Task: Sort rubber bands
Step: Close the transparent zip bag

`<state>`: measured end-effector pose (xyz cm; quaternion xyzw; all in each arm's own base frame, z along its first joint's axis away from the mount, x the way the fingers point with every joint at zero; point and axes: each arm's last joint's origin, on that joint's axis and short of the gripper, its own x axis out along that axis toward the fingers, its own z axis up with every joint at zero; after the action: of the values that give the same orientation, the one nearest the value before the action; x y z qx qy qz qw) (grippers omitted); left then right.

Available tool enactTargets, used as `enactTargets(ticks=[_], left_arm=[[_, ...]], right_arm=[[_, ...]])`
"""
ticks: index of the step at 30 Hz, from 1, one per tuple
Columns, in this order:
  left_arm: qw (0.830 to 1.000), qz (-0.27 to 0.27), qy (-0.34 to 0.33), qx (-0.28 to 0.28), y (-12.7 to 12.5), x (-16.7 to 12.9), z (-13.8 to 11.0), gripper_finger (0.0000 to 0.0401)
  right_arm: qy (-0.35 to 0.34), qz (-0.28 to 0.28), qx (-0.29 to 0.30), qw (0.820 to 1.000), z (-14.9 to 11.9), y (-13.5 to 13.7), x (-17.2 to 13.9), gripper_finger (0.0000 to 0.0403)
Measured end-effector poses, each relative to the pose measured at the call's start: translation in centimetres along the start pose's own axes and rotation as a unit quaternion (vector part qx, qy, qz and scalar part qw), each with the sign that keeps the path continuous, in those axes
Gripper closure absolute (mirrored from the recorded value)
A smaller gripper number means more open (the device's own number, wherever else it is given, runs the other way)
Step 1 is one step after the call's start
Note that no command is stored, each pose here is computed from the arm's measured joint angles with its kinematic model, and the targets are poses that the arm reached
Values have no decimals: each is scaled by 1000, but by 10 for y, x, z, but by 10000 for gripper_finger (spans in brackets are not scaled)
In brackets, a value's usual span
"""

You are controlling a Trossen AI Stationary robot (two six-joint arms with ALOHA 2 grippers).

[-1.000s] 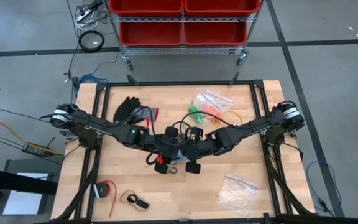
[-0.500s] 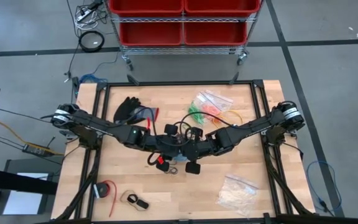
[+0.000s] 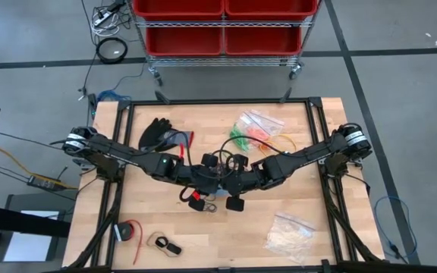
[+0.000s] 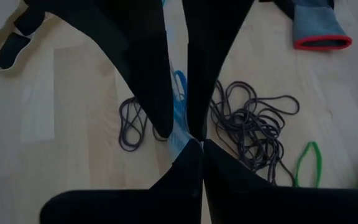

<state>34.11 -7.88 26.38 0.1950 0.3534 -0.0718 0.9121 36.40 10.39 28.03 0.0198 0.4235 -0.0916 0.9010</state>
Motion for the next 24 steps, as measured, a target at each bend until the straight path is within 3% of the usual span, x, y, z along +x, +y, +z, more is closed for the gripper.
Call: enactTargets(ticks=[7,14,24], left_arm=[[999,42,23,4,1,0,-3,337],[996,75,40,19,3,1,-5,389],[995,72,67,36,-3,-2,-8,397]], right_arm=[[-11,-4,7,1000,3,-1,1,403],[-19,-2,8,1000,4,-1,-1,403],[23,-11,6,1000,-4,-4,-1,403]])
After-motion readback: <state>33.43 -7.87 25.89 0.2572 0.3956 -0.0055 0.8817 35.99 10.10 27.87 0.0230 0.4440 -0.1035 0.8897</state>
